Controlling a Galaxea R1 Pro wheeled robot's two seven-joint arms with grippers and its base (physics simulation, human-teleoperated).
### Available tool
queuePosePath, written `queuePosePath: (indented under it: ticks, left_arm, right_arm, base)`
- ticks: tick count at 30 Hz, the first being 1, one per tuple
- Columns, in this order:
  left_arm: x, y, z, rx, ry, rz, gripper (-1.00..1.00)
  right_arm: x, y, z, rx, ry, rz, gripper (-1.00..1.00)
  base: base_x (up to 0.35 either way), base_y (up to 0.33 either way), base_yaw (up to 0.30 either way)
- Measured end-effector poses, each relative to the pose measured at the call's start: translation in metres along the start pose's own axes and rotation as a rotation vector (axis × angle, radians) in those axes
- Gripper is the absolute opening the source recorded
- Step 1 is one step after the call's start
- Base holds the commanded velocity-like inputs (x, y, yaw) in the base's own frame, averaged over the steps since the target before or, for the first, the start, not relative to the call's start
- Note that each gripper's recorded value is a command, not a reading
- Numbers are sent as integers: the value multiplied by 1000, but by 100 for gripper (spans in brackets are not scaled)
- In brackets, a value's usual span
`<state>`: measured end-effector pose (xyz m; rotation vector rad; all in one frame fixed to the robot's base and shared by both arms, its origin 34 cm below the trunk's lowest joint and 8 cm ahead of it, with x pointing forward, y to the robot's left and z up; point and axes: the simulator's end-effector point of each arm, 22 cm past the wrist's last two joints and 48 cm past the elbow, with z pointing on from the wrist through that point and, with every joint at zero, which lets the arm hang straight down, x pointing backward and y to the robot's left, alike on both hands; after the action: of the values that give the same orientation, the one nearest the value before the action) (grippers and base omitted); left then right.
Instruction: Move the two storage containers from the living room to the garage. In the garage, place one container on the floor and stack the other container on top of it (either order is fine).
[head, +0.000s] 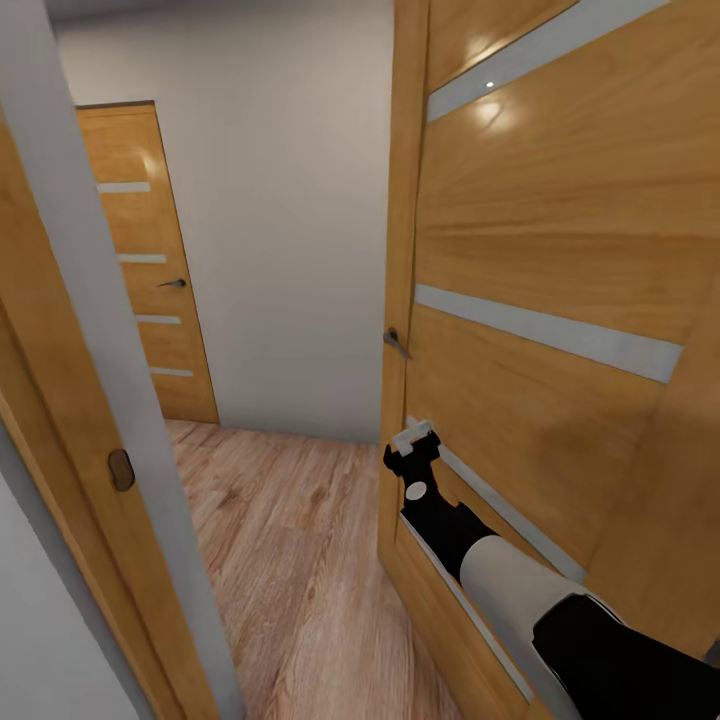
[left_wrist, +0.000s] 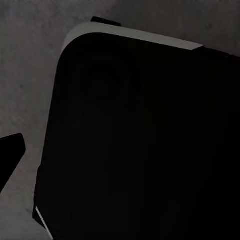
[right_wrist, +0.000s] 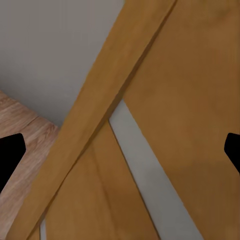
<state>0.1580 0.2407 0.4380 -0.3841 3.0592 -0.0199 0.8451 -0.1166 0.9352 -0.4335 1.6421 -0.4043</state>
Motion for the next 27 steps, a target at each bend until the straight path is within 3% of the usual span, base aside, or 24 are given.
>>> queuePosePath:
  ticks: [22, 27]
  left_arm:
    - [0, 0, 0, 0, 0, 1, 100]
    - [0, 0, 0, 0, 1, 1, 100]
  right_arm:
    - [0, 0, 0, 1, -1, 2, 100]
    - [0, 1, 0, -2, 0, 2, 100]
  base:
    - [290, 0, 0]
    - [142, 0, 0]
